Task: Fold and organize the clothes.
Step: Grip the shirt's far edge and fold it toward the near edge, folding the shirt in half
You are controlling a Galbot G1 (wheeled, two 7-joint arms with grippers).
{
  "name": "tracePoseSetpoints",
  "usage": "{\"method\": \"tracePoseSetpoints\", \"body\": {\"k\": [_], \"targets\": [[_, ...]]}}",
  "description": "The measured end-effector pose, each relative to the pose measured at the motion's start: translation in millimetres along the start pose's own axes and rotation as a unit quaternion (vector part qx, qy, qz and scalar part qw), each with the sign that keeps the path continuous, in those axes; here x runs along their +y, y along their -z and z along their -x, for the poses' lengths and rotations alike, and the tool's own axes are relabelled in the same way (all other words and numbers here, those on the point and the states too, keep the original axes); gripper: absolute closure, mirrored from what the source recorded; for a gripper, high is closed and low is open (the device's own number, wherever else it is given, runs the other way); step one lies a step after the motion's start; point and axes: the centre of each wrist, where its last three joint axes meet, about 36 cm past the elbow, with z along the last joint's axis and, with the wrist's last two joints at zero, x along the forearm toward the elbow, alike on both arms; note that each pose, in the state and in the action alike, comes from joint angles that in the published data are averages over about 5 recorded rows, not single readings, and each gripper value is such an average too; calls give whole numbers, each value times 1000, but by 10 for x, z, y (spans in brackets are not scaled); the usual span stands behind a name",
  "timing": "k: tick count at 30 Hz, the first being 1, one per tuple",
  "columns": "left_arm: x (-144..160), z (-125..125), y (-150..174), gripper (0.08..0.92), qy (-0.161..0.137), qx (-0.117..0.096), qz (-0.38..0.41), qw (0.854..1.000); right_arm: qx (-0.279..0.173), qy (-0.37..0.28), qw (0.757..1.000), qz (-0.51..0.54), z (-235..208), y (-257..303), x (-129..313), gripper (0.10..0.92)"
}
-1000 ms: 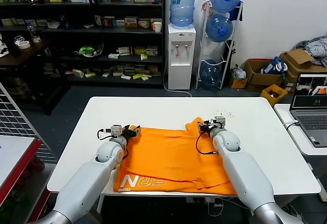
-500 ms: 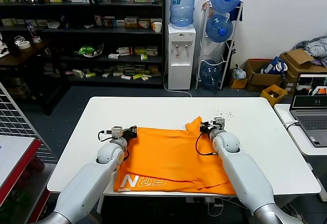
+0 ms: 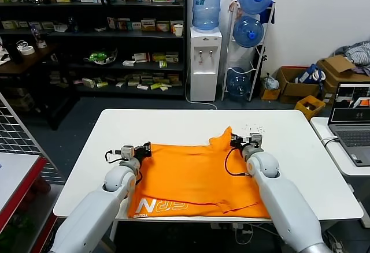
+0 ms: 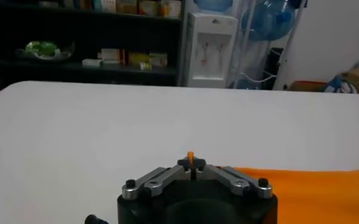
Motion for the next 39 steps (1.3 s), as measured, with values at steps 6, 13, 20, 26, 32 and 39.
{"method": "tracePoseSetpoints", "body": {"k": [6, 13, 20, 26, 32, 39], "targets": [[-73, -287, -14, 904, -7, -21, 12, 1000, 2, -1, 1000, 1, -327, -90, -74, 898], [-153, -684, -87, 904, -20, -39, 22, 999, 1, 0, 1000, -4, -702, -179, -130, 898], [-219, -1077, -202, 904, -28, -47, 27, 998, 6, 2, 1000, -14, -1069, -270, -144, 898], [-275, -1342, -281, 904, -31, -49, 26, 998, 9, 3, 1000, -21, -1343, -321, -141, 898], [-337, -1528, -358, 904, -34, -47, 21, 998, 12, 4, 1000, -25, -1573, -376, -138, 898], [-374, -1699, -406, 904, -31, -47, 21, 998, 17, 4, 1000, -24, -1780, -465, -157, 898]]}}
